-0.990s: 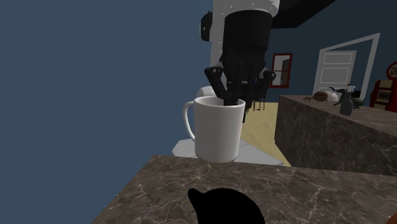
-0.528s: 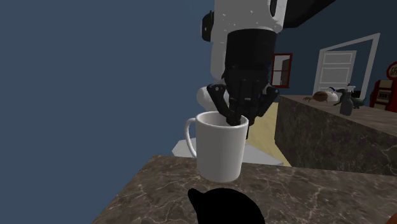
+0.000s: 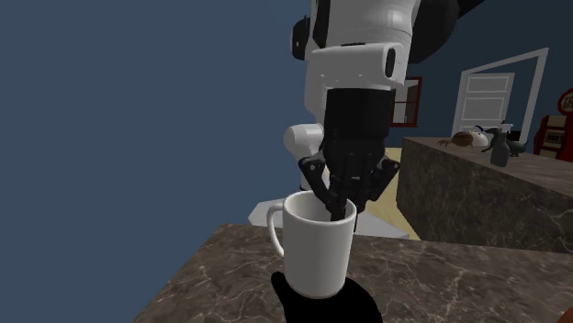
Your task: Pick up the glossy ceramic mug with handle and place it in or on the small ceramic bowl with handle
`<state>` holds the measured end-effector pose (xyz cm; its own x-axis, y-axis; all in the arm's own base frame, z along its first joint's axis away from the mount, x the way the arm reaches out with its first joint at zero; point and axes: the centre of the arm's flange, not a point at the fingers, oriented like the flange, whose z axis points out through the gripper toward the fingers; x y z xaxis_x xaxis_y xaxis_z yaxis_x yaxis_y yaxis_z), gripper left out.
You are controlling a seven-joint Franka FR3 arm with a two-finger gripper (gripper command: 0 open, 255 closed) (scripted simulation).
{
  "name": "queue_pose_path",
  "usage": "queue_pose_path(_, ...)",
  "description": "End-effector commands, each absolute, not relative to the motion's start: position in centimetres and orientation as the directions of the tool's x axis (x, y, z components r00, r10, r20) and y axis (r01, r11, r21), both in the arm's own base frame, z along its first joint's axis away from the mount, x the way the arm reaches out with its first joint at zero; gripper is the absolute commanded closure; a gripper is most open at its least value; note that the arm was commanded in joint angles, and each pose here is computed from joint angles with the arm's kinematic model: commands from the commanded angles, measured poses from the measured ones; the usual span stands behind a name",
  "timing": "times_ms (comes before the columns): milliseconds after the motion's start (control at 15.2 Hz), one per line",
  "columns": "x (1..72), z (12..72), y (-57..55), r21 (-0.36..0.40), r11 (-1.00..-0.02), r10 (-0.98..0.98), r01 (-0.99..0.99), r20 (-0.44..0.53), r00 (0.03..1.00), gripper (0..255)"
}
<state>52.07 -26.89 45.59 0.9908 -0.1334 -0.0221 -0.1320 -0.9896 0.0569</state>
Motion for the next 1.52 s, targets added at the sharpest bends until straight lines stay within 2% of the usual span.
queue_pose_path(0, 52.0, 44.6, -26.9, 0.057, -0.990, -0.134, -0.132, -0.021, 0.991, 255)
queue_pose_path(660, 52.0, 43.3, -26.9, 0.057, -0.990, -0.134, -0.132, -0.021, 0.991, 255)
queue_pose_path(726, 52.0, 43.3, -26.9, 0.057, -0.990, -0.134, -0.132, -0.021, 0.991, 0)
queue_pose_path(1056, 52.0, 43.3, -26.9, 0.057, -0.990, -0.134, -0.132, -0.021, 0.991, 0)
queue_pose_path(1320, 52.2, 48.3, -26.7, 0.057, -0.990, -0.134, -0.132, -0.021, 0.991, 0)
queue_pose_path(1452, 52.2, 48.3, -26.7, 0.057, -0.990, -0.134, -0.132, -0.021, 0.991, 0)
